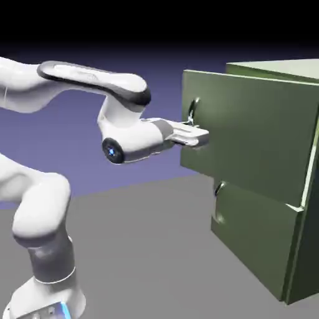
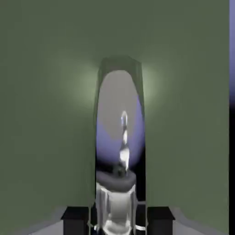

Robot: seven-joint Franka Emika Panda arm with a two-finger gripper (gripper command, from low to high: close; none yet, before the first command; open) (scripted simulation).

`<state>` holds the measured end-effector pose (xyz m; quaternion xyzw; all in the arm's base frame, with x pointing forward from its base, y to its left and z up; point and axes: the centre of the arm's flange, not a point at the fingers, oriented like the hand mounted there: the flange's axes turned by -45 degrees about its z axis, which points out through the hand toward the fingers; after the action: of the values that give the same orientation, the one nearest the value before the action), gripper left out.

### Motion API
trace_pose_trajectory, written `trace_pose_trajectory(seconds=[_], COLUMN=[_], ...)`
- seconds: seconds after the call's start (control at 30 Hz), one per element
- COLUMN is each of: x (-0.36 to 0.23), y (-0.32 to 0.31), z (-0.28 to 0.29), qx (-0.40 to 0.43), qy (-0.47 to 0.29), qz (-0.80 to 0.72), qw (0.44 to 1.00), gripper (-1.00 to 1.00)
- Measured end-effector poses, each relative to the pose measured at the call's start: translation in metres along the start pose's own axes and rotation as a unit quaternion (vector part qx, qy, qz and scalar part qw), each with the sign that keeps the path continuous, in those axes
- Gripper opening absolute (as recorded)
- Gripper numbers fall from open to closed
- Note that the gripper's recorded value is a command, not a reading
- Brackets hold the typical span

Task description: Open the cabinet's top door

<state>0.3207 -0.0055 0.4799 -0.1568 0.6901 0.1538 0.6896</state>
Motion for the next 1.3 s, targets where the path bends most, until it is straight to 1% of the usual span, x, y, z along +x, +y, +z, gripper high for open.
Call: trace_pose_trajectory(seconds=[0.37, 0.63, 1.03, 1.3], x=[0.000, 0.001, 0.001, 0.001], y=[-0.034, -0.070, -0.157, -0.219], z=[-0.059, -0.103, -0.169, -0.195], qx=[-0.094, -0.172, -0.322, -0.410], qy=[-0.001, -0.001, -0.002, -0.002], qz=[0.001, 0.002, 0.002, 0.001], qw=[0.996, 0.985, 0.947, 0.912], gripper=[-1.00, -1.00, -1.00, -1.00])
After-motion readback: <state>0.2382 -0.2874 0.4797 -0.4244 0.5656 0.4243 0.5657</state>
